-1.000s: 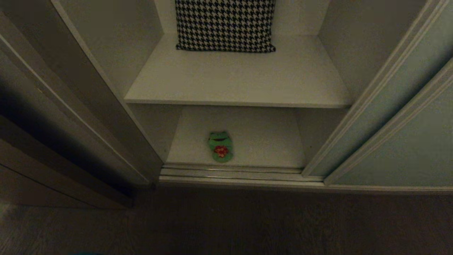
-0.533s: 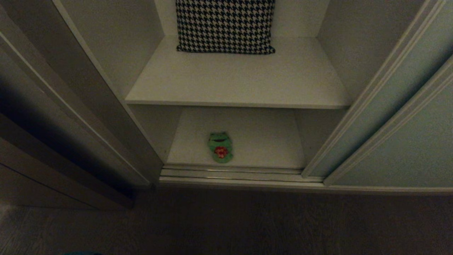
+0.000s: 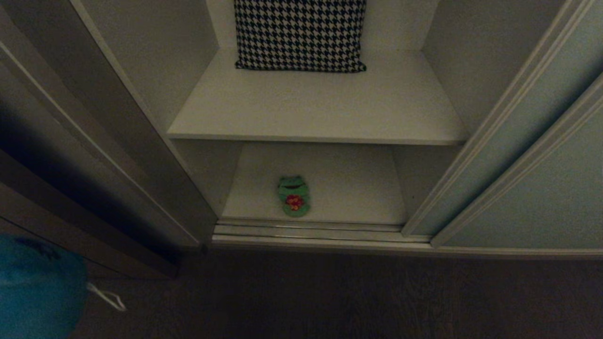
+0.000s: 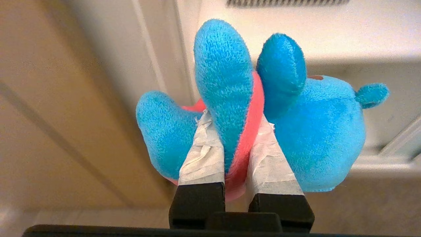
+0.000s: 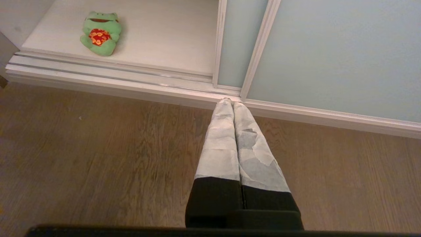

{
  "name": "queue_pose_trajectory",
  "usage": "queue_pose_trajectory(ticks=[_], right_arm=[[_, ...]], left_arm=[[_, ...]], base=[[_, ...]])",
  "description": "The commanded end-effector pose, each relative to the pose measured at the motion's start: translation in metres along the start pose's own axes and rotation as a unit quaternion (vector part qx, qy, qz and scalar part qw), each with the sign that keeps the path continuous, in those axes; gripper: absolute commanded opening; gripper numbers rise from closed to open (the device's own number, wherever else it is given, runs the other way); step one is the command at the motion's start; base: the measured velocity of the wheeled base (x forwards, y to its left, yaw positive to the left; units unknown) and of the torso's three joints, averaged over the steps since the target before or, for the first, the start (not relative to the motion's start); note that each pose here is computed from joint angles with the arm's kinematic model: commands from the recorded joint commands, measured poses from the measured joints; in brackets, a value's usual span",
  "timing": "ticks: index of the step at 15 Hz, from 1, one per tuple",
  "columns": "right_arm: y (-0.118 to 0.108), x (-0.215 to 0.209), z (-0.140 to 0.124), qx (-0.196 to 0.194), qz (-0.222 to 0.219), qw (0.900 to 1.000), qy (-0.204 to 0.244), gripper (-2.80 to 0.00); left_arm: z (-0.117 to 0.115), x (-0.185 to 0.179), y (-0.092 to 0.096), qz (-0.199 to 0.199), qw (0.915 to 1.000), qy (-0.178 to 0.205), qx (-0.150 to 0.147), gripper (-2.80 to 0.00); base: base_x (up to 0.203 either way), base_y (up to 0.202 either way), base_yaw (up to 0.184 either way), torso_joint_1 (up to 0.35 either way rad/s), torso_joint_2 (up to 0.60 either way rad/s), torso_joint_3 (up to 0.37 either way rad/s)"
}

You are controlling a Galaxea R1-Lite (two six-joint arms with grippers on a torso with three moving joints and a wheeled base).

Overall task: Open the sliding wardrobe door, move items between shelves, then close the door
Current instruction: Place the blue doll on the higher shelf

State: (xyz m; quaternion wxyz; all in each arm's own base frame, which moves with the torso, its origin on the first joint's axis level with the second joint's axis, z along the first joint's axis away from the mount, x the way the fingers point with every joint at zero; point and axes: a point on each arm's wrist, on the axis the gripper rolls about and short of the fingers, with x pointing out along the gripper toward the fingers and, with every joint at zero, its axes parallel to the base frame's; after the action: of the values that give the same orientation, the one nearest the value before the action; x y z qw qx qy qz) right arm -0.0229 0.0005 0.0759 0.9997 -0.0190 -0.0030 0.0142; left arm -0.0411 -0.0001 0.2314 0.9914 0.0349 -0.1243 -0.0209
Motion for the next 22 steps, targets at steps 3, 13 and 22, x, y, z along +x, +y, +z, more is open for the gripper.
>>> queue_pose_trajectory(ticks=[3,13,22], right_arm=[[0.0,0.0,0.0,0.0,0.0,1.0,-0.001,-2.8],[0.0,0.0,0.0,0.0,0.0,1.0,-0.001,-2.8],[0.0,0.0,0.0,0.0,0.0,1.0,-0.001,-2.8]], left_arm=[[0.045,0.093,0.005,-0.022,0.9984,0.049,-0.019,-2.8],[0.008,0.387,-0.025,-0.082,0.9954,0.024,-0.042,-2.8],[-0.065,0.496,-0.049,-0.023,0.992,-0.056,-0.111,-2.8]], base=[[0.0,0.0,0.0,0.0,0.0,0.0],[0.0,0.0,0.0,0.0,0.0,0.0],[0.0,0.0,0.0,0.0,0.0,0.0]])
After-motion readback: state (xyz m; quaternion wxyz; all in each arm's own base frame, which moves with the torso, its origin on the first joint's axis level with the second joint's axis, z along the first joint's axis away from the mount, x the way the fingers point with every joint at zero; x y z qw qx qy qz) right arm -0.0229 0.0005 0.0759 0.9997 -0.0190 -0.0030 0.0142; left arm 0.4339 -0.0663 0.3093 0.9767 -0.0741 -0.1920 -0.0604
